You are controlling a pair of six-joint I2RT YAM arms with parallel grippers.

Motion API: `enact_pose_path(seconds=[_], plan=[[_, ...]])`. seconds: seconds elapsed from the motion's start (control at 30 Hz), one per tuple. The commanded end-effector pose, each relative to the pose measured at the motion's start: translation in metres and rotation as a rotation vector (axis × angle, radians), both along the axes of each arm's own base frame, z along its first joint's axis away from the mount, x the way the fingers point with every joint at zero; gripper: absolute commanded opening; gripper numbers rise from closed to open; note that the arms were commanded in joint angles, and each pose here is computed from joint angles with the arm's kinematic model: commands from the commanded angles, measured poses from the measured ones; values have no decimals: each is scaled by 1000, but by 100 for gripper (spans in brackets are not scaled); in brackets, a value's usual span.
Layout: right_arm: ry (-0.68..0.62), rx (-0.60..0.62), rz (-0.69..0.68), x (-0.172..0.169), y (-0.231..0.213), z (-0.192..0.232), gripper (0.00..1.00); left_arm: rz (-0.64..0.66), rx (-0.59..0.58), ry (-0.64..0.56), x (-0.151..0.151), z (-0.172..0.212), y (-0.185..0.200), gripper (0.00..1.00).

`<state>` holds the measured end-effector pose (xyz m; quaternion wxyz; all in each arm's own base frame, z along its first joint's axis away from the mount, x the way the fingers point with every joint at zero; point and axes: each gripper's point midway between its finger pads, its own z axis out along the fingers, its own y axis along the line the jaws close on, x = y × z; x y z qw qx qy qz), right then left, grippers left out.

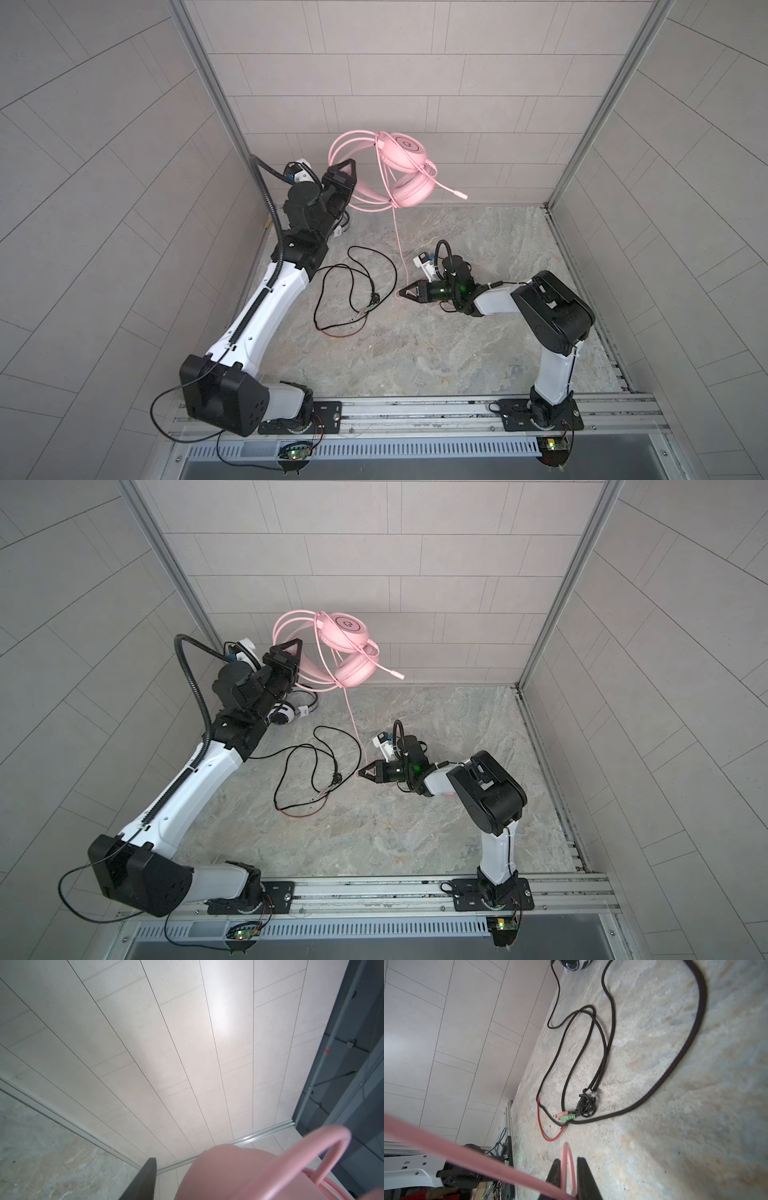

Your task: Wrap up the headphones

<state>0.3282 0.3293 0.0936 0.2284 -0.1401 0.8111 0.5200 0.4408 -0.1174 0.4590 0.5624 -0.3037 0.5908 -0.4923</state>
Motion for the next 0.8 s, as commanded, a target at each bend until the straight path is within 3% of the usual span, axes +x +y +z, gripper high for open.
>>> enact_pose_path(seconds=[0.0, 0.27, 0.4, 0.63, 0.77], plan=[[-39, -73, 34, -19, 0, 9, 13, 137, -36, -61, 11, 25, 27, 0], [-77, -313, 122, -75, -21, 1, 3, 290, 26, -31, 45, 18, 62, 0], [-121, -369, 123, -88, -31, 14, 1, 354, 53, -18, 57, 12, 79, 0], [-261, -483, 192, -118, -37, 66, 0, 493, 167, 41, 70, -24, 99, 0], [-394, -463, 130, -119, -51, 119, 0, 615, 237, 111, 68, -62, 118, 0]])
